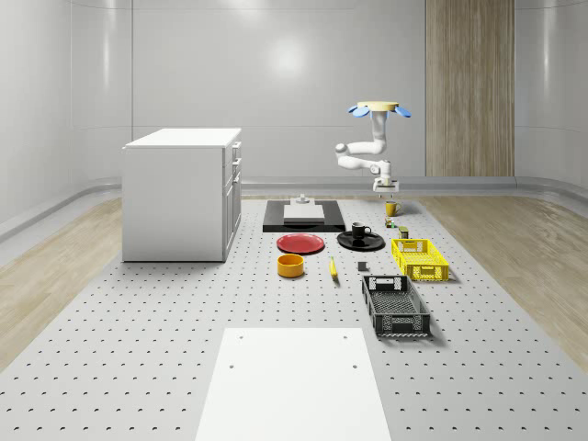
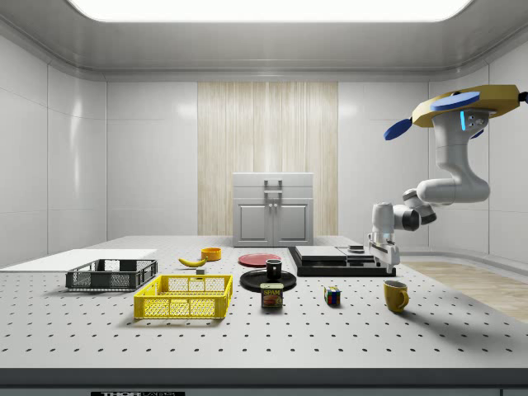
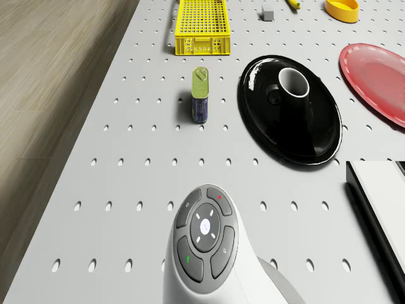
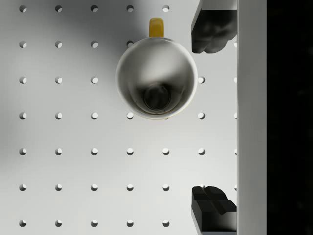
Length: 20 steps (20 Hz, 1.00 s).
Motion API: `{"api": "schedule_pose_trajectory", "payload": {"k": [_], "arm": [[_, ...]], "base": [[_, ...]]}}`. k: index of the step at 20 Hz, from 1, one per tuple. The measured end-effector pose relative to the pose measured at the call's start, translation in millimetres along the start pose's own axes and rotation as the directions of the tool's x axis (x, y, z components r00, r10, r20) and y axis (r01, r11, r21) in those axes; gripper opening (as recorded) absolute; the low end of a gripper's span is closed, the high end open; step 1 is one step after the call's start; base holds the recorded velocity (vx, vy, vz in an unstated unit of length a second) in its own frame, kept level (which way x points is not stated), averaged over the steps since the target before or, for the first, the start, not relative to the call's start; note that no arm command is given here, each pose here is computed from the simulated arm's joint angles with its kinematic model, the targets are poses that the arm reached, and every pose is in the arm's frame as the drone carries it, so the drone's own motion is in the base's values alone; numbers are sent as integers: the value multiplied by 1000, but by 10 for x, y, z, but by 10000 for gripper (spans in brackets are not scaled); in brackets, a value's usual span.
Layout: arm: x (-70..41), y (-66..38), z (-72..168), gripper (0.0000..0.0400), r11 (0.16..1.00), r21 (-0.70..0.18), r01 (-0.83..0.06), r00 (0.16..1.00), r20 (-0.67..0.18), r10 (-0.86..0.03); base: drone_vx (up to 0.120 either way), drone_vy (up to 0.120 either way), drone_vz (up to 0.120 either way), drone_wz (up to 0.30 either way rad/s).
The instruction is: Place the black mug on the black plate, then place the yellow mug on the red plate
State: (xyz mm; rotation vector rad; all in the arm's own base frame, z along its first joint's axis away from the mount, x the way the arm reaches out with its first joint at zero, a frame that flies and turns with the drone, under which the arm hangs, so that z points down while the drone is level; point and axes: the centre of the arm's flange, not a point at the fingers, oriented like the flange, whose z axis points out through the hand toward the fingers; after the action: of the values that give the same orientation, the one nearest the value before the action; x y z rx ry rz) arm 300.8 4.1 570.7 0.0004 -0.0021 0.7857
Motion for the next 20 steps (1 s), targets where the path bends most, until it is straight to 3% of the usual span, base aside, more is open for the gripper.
{"api": "schedule_pose_trajectory", "payload": {"k": [3, 20], "arm": [[0, 0, 0, 400, 1000, 0, 0, 1000, 0, 0], [1, 1, 481, 400, 1000, 0, 0, 1000, 0, 0]], "base": [[-120, 0, 0, 0], [0, 0, 0, 0]]}}
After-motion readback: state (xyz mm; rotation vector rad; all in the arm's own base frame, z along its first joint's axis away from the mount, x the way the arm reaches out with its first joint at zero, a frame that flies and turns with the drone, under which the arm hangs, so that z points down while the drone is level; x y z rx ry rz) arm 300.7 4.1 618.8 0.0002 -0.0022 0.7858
